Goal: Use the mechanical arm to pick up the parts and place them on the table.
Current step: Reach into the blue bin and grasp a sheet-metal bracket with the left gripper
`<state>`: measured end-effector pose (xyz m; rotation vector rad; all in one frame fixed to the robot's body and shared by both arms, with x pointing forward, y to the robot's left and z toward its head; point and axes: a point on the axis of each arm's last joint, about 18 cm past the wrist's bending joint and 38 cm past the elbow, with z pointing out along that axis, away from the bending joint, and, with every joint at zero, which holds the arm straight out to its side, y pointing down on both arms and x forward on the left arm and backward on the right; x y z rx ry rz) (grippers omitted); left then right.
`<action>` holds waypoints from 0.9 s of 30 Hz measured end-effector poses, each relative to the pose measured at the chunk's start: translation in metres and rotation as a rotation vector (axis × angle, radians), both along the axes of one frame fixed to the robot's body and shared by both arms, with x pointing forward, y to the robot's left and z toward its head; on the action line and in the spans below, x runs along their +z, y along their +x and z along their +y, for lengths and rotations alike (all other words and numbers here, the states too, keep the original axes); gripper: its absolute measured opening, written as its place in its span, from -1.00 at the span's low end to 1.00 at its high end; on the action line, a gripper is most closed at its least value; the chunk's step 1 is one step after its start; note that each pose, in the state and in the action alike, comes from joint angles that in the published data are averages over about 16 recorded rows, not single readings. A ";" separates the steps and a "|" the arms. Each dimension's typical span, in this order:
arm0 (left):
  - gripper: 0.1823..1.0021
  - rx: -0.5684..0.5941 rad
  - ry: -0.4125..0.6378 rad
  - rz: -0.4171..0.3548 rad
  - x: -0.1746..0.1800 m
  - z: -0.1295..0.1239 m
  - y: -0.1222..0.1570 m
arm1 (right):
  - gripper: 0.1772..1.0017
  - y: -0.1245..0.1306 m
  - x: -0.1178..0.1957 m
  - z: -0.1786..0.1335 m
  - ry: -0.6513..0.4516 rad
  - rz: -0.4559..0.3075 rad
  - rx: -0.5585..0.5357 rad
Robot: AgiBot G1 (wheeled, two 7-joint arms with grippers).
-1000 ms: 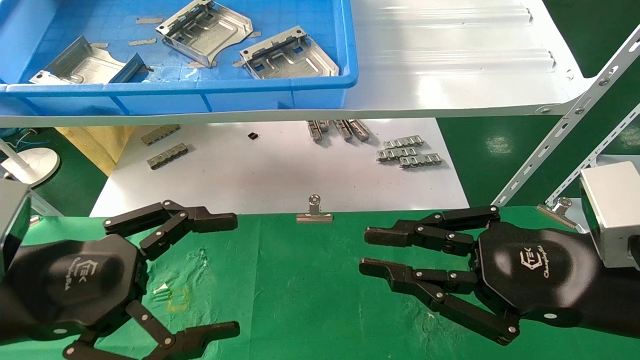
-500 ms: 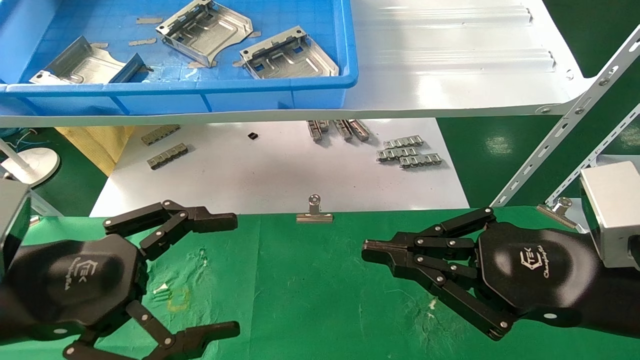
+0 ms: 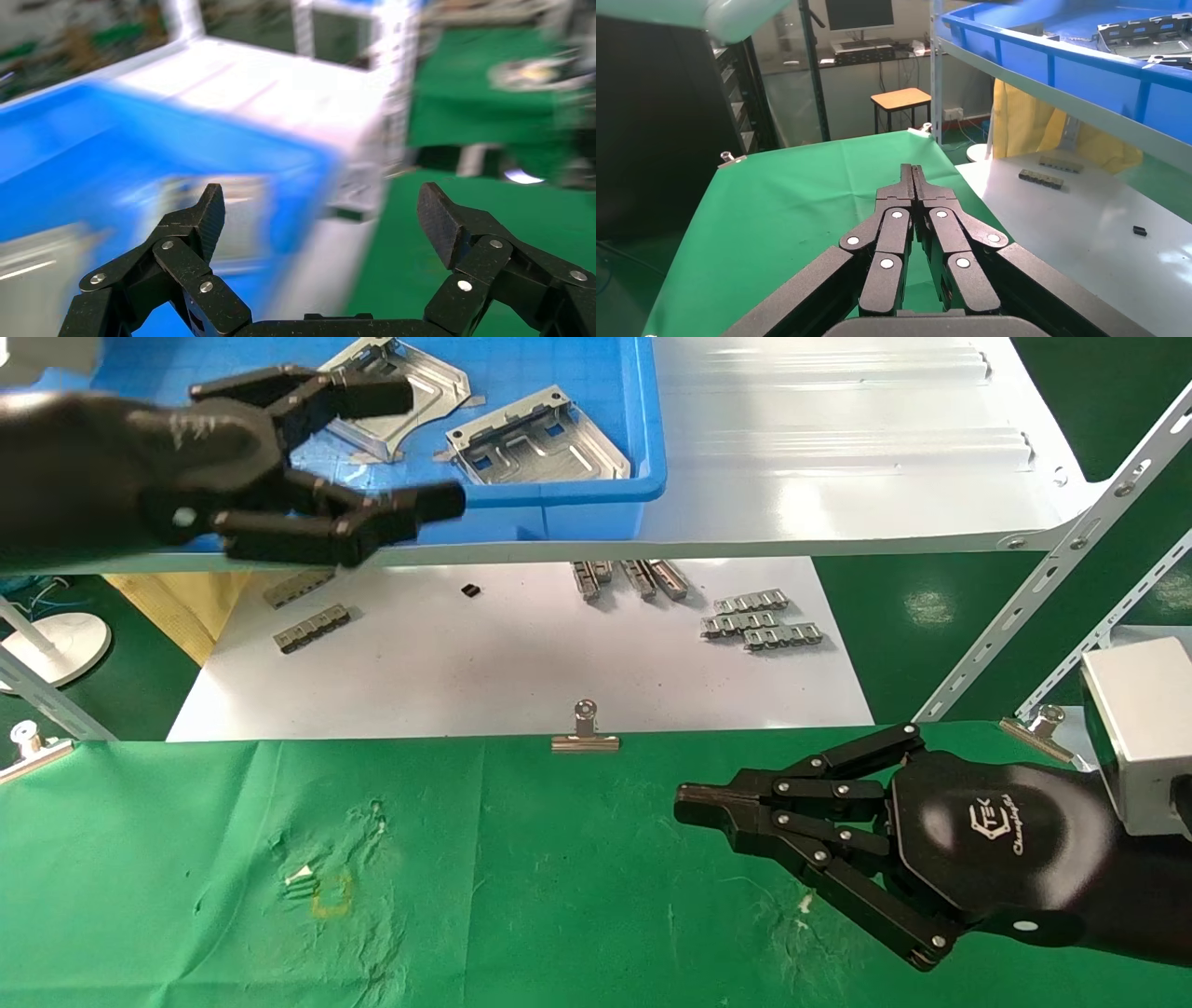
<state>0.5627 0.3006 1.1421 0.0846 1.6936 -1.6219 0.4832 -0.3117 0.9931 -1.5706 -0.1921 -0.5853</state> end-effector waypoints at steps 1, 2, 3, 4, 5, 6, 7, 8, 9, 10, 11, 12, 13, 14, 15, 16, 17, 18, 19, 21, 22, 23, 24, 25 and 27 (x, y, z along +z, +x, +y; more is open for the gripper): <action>1.00 0.030 -0.005 0.001 0.009 0.000 0.009 | -0.96 0.000 0.000 0.000 0.000 0.000 0.000; 1.00 0.062 -0.013 0.003 0.018 0.000 0.018 | -0.96 0.000 0.000 0.000 0.000 0.000 0.000; 1.00 0.095 -0.022 0.007 0.027 0.001 0.027 | -0.96 0.000 0.000 0.000 0.000 0.000 0.000; 1.00 0.130 -0.031 0.011 0.034 0.001 0.035 | -0.96 0.000 0.000 0.000 0.000 0.000 0.000; 1.00 0.164 -0.040 0.015 0.042 0.002 0.044 | -0.96 0.000 0.000 0.000 0.000 0.000 0.000; 1.00 0.198 -0.048 0.018 0.048 0.003 0.052 | -0.96 0.000 0.000 0.000 0.000 0.000 0.000; 1.00 0.230 -0.057 0.021 0.054 0.004 0.059 | -0.96 0.000 0.000 0.000 0.000 0.000 0.000; 1.00 0.260 -0.066 0.025 0.059 0.005 0.066 | -0.96 0.000 0.000 0.000 0.000 0.000 0.000; 1.00 0.289 -0.075 0.028 0.063 0.006 0.072 | -0.96 0.000 0.000 0.000 0.000 0.000 0.000; 1.00 0.317 -0.085 0.032 0.067 0.008 0.078 | -0.96 0.000 0.000 0.000 0.000 0.000 0.000; 1.00 0.345 -0.093 0.037 0.070 0.009 0.083 | -0.96 0.000 0.000 0.000 0.000 0.000 0.000; 1.00 0.370 -0.101 0.043 0.072 0.011 0.088 | -0.96 0.000 0.000 0.000 0.000 0.000 0.000; 1.00 0.393 -0.107 0.048 0.074 0.013 0.092 | -0.96 0.000 0.000 0.000 0.000 0.000 0.000; 1.00 0.415 -0.113 0.054 0.075 0.015 0.096 | -0.96 0.000 0.000 0.000 0.000 0.000 0.000; 1.00 0.435 -0.117 0.059 0.076 0.016 0.099 | -0.96 0.000 0.000 0.000 0.000 0.000 0.000; 1.00 0.451 -0.121 0.066 0.076 0.017 0.102 | -0.96 0.000 0.000 0.000 0.000 0.000 0.000; 1.00 0.466 -0.124 0.072 0.077 0.019 0.104 | -0.96 0.000 0.000 0.000 0.000 0.000 0.000; 1.00 0.478 -0.125 0.077 0.076 0.020 0.106 | -0.96 0.000 0.000 0.000 0.000 0.000 0.000; 1.00 0.488 -0.124 0.083 0.076 0.021 0.108 | -0.96 0.000 0.000 0.000 0.000 0.000 0.000; 0.98 0.503 -0.121 0.093 0.075 0.023 0.110 | -0.96 0.000 0.000 0.000 0.000 0.000 0.000; 0.98 0.508 -0.119 0.097 0.075 0.023 0.110 | -0.96 0.000 0.000 0.000 0.000 0.000 0.000; 0.97 0.513 -0.115 0.101 0.074 0.024 0.111 | -0.96 0.000 0.000 0.000 0.000 0.000 0.000; 0.97 0.518 -0.111 0.103 0.074 0.025 0.111 | -0.96 0.000 0.000 0.000 0.000 0.000 0.000; 0.96 0.523 -0.106 0.104 0.073 0.026 0.111 | -0.95 0.000 0.000 0.000 0.000 0.000 0.000; 0.93 0.531 -0.098 0.104 0.073 0.027 0.111 | -0.93 0.000 0.000 0.000 0.000 0.000 0.000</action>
